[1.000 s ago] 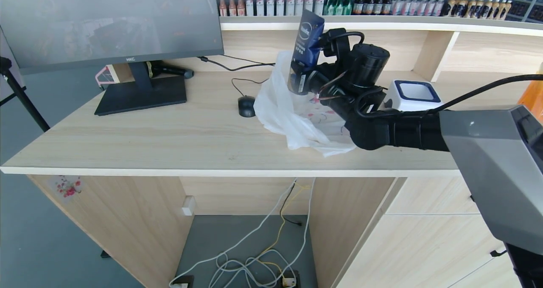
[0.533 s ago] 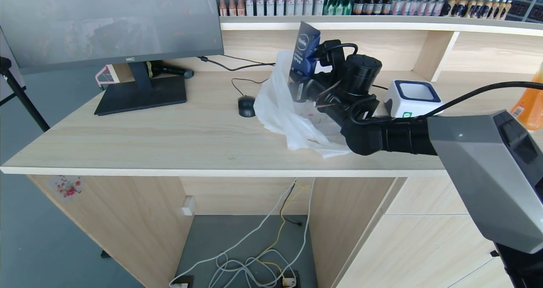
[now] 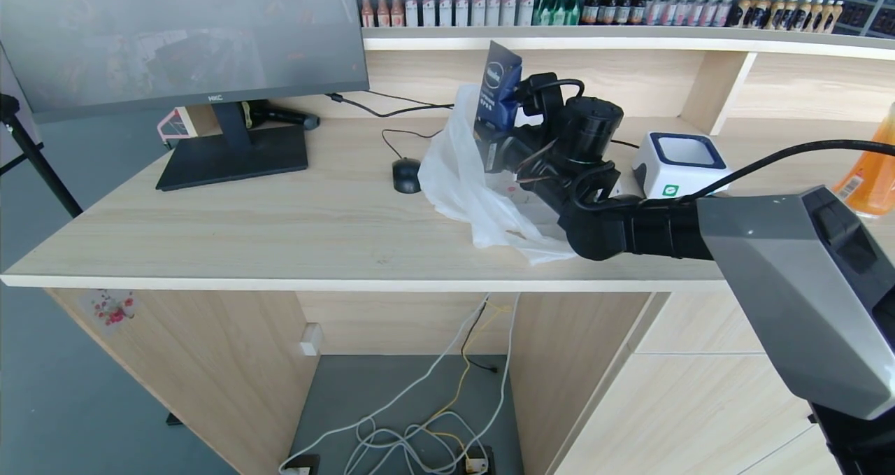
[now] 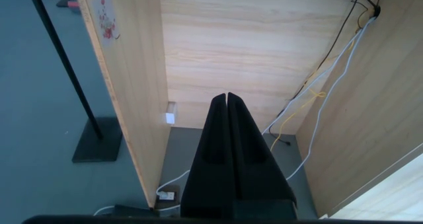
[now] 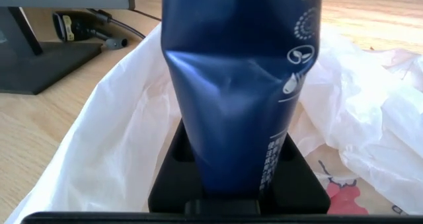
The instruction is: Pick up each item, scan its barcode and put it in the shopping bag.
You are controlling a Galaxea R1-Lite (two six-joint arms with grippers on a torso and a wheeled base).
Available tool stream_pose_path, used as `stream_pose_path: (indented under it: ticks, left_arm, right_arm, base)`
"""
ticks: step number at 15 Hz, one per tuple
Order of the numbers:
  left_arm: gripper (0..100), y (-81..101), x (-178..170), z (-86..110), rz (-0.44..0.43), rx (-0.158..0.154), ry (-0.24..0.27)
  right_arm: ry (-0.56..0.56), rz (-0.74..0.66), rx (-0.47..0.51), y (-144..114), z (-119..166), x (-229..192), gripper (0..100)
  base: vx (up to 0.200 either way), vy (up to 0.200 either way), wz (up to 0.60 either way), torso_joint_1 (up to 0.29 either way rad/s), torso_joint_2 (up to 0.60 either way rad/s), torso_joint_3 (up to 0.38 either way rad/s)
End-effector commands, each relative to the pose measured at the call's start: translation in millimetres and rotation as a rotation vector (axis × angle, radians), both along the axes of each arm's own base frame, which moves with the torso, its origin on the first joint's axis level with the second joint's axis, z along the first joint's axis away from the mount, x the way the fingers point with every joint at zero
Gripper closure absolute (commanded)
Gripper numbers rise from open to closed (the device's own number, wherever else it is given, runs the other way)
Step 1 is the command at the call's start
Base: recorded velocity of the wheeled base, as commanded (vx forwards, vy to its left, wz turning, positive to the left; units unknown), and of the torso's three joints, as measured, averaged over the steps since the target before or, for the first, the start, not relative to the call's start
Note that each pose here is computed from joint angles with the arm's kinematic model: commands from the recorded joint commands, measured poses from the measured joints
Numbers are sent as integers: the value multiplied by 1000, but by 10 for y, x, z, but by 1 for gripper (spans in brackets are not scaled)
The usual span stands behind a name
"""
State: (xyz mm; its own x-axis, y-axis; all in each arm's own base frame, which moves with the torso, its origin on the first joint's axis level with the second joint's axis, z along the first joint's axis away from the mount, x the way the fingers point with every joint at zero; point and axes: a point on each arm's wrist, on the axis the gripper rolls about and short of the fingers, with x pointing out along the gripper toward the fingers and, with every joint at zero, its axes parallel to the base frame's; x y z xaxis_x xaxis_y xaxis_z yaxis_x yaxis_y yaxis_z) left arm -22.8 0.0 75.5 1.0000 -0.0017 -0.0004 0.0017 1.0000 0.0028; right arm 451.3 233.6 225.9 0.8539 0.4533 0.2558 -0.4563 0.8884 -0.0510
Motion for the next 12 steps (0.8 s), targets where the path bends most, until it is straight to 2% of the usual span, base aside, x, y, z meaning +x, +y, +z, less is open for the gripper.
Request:
stream_pose_path:
  ticks: [1,12]
  left_arm:
    - [100,0,0,0,0,0,0]
    - [100,0,0,-2,0,0,1]
  right_arm:
    - [14,0,-8,9,-57,20,100]
    - [38,-20,-13,33,-172,60,100]
  base:
    - [0,0,0,0,0,0]
    - [0,0,0,0,0,0]
